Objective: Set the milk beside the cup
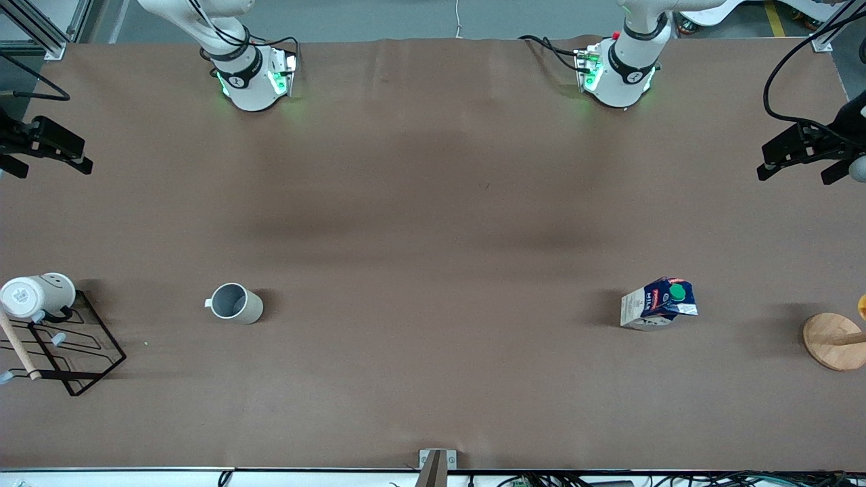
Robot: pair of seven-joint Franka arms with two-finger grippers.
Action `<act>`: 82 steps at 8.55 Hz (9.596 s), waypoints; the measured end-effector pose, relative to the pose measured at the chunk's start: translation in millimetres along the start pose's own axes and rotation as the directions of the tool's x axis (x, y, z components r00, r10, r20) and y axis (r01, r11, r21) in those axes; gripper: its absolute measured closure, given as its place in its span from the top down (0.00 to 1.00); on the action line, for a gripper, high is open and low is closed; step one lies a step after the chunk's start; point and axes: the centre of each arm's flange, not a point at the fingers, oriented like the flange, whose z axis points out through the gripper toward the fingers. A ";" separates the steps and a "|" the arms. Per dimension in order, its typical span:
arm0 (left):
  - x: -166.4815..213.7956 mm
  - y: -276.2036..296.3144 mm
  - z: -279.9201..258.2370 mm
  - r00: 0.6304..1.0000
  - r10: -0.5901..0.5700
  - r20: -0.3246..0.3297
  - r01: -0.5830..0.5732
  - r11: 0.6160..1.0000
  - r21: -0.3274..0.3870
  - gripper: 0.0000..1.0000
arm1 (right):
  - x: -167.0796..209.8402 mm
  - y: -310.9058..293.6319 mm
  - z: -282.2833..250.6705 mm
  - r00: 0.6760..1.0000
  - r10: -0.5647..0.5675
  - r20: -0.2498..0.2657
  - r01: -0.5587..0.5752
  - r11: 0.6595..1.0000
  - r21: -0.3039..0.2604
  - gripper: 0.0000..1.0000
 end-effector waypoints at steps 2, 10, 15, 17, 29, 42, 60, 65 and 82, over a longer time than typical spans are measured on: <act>0.7 0.3 0.9 1.000 0.001 0.001 -0.001 1.000 0.000 1.00 | 0.7 -0.5 4.2 1.000 -0.001 0.007 0.001 1.000 0.001 1.00; 9.7 -4.7 19.4 0.998 -0.044 0.032 0.044 0.999 0.013 0.98 | 72.2 -91.0 319.9 0.997 -0.028 -0.073 0.029 1.000 0.005 1.00; 13.3 -5.0 26.8 0.997 -0.057 0.045 0.057 0.998 0.017 1.00 | 89.3 -91.6 391.2 0.990 -0.025 -0.142 0.027 1.000 0.007 1.00; 13.4 -5.3 26.3 0.997 -0.058 0.043 0.057 0.998 0.019 1.00 | 86.0 -93.2 405.1 0.993 -0.019 -0.116 0.020 1.000 0.006 1.00; 87.3 -6.5 156.1 0.998 -0.045 0.041 0.043 0.999 0.032 1.00 | 101.5 -134.7 384.4 0.981 0.185 -0.064 -0.184 0.983 0.027 0.04; 97.0 16.0 328.5 1.000 -0.002 -0.012 0.003 1.000 0.018 0.45 | 29.5 -512.5 415.1 0.991 0.088 -0.102 -0.076 0.991 0.111 0.05; -45.6 450.6 216.7 0.974 -0.218 0.061 0.223 0.971 -0.081 0.37 | 73.7 -145.4 177.4 0.996 0.080 -0.026 -0.082 0.995 -0.056 0.99; -85.7 516.1 260.1 0.994 -0.110 -0.007 0.109 0.990 -0.091 0.37 | 41.2 2.6 126.6 0.999 -0.040 0.016 0.039 0.999 0.025 0.99; -62.0 507.1 221.5 0.956 -0.224 -0.189 0.209 0.973 -0.097 1.00 | -51.3 21.3 3.7 0.993 0.118 -0.014 -0.118 0.993 0.007 1.00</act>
